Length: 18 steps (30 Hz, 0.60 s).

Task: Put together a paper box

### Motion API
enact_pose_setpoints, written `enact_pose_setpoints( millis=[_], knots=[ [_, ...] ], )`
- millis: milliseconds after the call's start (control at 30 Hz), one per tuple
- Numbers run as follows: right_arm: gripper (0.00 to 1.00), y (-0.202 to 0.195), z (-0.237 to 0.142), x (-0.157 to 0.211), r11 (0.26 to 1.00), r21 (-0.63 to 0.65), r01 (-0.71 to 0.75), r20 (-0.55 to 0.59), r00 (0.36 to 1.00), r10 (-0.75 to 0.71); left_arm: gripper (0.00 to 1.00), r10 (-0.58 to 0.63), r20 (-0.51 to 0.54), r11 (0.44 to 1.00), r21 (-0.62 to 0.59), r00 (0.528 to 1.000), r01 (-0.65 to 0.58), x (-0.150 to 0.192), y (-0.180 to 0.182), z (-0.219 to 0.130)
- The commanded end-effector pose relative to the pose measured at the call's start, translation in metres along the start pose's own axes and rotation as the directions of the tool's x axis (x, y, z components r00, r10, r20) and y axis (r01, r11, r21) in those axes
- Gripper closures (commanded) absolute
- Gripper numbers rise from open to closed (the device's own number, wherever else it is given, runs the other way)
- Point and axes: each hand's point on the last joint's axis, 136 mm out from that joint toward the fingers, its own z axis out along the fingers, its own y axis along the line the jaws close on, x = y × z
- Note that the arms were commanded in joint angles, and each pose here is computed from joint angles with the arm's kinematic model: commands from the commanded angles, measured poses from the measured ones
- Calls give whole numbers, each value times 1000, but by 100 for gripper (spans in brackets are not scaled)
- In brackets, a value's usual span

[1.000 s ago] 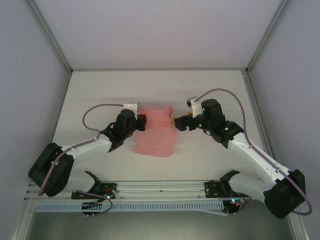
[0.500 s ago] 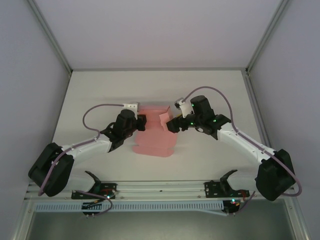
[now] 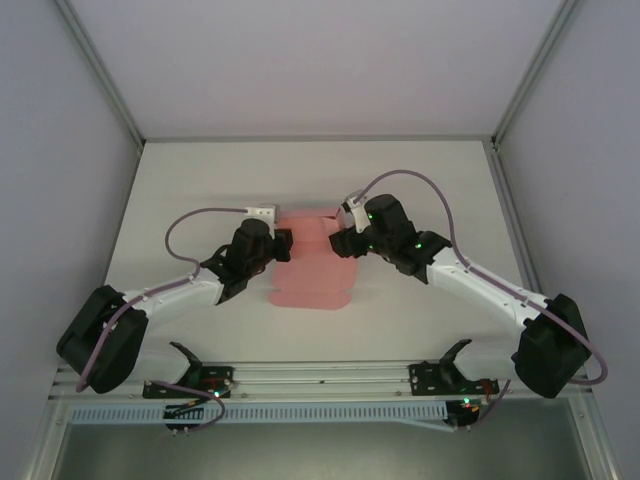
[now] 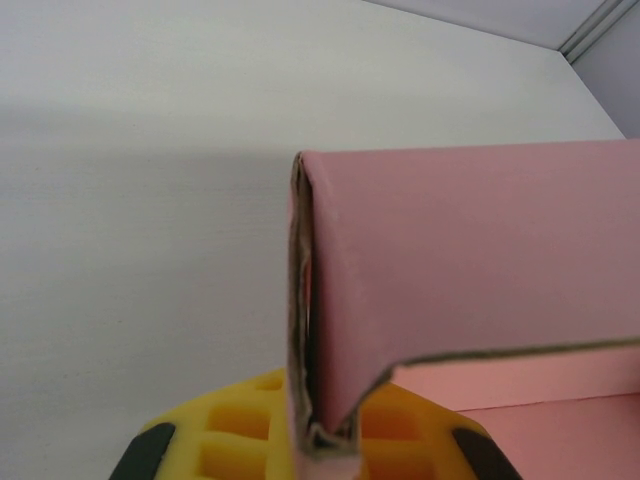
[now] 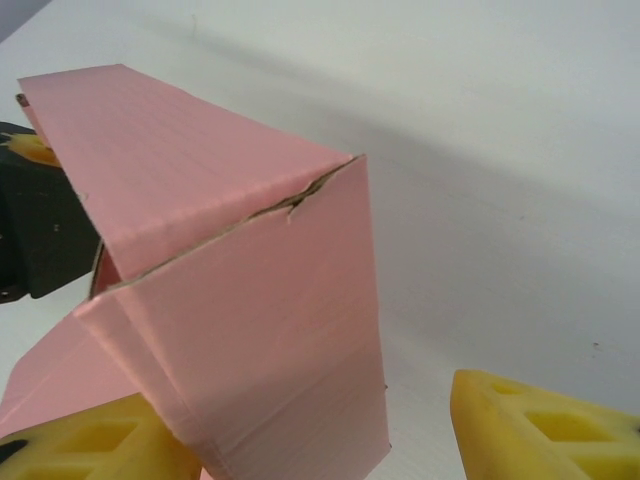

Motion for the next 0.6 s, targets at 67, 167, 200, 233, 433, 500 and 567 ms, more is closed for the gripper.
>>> enact_pose_setpoints(
  millis=[67, 167, 200, 233, 433, 500, 567],
  knots=[
    [35, 14, -3, -21, 998, -59, -32, 57, 998, 35, 100, -11, 10, 1000, 22, 1000, 11, -6, -8, -1],
    [36, 33, 2, -13, 986, -161, -40, 17, 999, 44, 100, -18, 15, 1000, 19, 1000, 18, -8, -8, -2],
    [36, 35, 4, -10, 986, -161, -37, 9, 999, 39, 100, -17, 15, 1000, 17, 1000, 17, -8, -7, -2],
    [37, 35, 5, -8, 989, -142, -32, 2, 999, 33, 100, -16, 16, 1000, 18, 1000, 15, -8, -8, -2],
    [59, -3, 16, -5, 991, 111, -69, 10, 998, 68, 100, -20, 12, 1000, 18, 1000, 20, -7, -8, -1],
    [67, -24, 18, -4, 964, 247, -96, 30, 995, 92, 100, -33, 11, 999, 16, 999, 33, -8, -8, -1],
    [78, -46, 18, -3, 916, 384, -119, 48, 993, 109, 100, -48, 11, 999, 5, 999, 48, -8, -8, -1]
  ],
)
